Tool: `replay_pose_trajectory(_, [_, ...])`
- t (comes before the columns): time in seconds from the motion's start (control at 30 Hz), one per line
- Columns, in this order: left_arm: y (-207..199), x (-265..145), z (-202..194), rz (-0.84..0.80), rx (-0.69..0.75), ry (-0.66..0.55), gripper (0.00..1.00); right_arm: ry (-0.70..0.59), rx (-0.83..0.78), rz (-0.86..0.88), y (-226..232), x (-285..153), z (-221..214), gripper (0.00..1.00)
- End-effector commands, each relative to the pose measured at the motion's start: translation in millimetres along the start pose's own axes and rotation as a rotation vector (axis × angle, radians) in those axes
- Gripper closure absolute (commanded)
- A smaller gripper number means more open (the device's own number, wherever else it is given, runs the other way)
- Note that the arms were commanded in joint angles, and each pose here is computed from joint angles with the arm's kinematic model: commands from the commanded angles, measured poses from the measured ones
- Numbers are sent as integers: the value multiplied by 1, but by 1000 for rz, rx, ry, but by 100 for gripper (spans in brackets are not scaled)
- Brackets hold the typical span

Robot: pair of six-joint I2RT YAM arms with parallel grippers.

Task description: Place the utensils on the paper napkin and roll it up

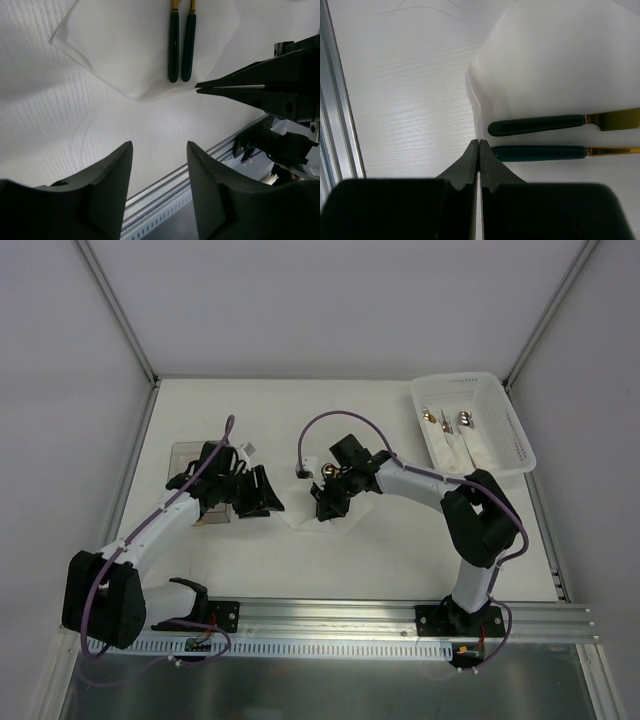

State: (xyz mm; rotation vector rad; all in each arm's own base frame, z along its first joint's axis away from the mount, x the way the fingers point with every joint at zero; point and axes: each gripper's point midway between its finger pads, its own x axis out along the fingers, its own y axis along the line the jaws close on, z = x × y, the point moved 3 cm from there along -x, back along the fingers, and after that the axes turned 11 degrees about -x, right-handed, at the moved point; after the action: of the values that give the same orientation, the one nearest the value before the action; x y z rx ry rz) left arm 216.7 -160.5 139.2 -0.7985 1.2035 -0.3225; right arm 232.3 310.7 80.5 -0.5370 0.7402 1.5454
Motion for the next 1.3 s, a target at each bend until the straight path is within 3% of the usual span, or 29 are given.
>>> replay_pose_trajectory(0.0, [-5,11,16,-14,65,-73,55,-39,25,68,1,-4,12,100])
replay_pose_trajectory(0.23, [-8,48,16,-95,82,-30,68,-43,84,116,-8,-4,7,100])
replay_pose_trajectory(0.37, [-14,74,5,-137,65,54,83,-41,90,122,-12,-4,7,100])
replay_pose_trajectory(0.6, [-21,102,-11,-163,49,123,94,-23,101,111,-20,-4,1,98])
replay_pose_trajectory(0.97, [-20,119,-23,-178,9,140,96,5,107,107,-30,4,-1,97])
replay_pose_trajectory(1.27, [-23,106,-26,-195,13,105,95,25,115,97,-37,10,-5,97])
